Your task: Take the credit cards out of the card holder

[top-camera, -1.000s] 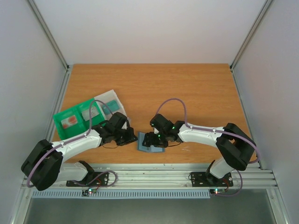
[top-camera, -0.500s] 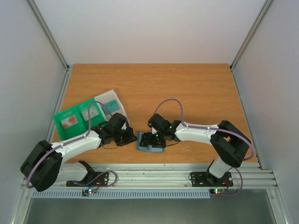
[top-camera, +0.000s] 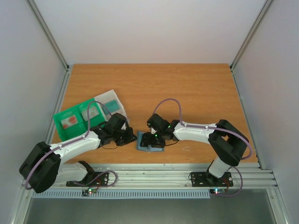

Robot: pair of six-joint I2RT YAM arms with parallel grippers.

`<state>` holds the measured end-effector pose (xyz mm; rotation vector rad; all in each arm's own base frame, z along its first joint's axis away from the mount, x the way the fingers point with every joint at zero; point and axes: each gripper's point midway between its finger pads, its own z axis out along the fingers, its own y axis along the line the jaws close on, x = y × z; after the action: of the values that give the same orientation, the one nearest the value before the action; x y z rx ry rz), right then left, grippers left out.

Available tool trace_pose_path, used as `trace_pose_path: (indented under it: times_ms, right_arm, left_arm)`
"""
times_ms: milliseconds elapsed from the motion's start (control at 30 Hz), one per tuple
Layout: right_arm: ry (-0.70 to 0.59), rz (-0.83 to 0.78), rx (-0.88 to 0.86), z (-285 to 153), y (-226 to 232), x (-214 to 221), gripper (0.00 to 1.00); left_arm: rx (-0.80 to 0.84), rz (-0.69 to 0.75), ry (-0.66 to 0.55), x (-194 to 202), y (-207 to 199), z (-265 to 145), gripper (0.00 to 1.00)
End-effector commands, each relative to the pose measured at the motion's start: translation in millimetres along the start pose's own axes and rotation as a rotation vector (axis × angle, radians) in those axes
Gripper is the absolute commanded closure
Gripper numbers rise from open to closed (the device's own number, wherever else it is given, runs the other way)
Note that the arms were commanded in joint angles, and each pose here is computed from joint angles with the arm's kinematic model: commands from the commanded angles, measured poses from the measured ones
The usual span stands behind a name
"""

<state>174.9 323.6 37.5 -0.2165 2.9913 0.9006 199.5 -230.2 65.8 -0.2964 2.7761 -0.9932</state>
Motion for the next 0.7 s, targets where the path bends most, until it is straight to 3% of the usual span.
trace_pose_path:
  times_ms: [0, 233, 667]
  right_arm:
    - [-0.04, -0.008, 0.094, -10.3, -15.0, -0.3, 0.31]
    - [-0.068, -0.014, 0.139, -18.8, -21.4, -2.6, 0.25]
    - [-0.145, -0.06, 0.214, -43.6, -28.2, -10.1, 0.29]
  left_arm:
    - [0.029, 0.032, -0.036, -6.2, -9.6, -5.8, 1.0]
    - [0.019, 0.045, -0.034, -6.8, -9.1, -5.8, 1.0]
    - [-0.007, 0.08, -0.003, -3.7, -3.6, 1.1, 1.0]
